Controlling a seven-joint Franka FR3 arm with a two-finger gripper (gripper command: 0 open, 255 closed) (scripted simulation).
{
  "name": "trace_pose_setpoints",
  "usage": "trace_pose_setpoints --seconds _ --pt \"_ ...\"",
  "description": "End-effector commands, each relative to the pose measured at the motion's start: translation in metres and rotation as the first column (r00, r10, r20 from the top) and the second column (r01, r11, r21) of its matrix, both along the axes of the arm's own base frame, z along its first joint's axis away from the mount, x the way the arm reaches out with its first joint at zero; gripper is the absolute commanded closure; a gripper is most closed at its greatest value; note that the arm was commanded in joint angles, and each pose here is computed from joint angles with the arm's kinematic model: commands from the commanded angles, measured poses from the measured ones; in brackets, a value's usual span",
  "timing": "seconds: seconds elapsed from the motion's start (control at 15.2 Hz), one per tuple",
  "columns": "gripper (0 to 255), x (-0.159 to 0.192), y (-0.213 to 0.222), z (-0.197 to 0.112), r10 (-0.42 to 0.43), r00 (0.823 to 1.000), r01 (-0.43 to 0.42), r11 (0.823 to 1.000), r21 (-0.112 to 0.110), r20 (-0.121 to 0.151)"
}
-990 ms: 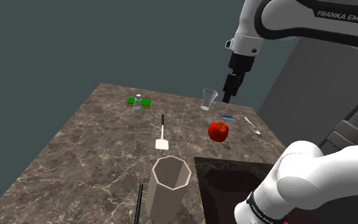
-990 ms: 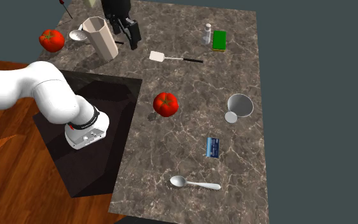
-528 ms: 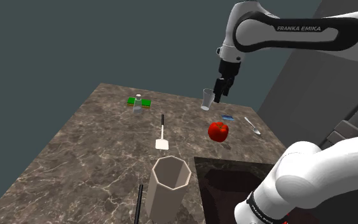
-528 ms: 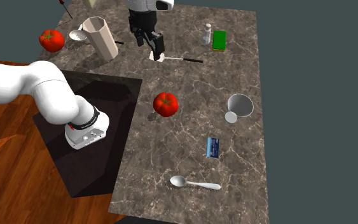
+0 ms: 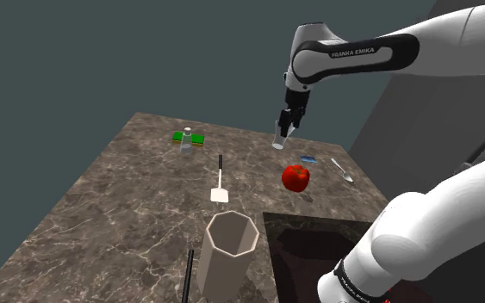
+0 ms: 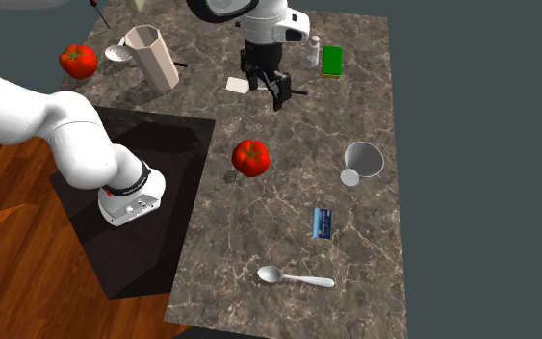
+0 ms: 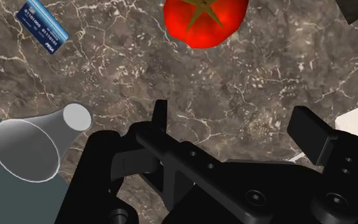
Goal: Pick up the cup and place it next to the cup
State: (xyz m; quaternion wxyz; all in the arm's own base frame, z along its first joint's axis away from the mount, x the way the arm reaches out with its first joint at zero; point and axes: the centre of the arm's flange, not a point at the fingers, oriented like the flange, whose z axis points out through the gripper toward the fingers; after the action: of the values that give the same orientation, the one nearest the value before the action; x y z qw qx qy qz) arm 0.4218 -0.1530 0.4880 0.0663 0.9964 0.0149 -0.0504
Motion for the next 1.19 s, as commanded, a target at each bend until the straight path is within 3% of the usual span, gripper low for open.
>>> trace_pose_setpoints --seconds 0.0,1.12 --pt "0 0.016 -0.019 -0.01 -0.007 1.0 0.008 1.0 -0.02 0.001" --pt "0 0.136 -0.173 -0.085 -0.075 0.997 0.076 0.981 -0.18 0.012"
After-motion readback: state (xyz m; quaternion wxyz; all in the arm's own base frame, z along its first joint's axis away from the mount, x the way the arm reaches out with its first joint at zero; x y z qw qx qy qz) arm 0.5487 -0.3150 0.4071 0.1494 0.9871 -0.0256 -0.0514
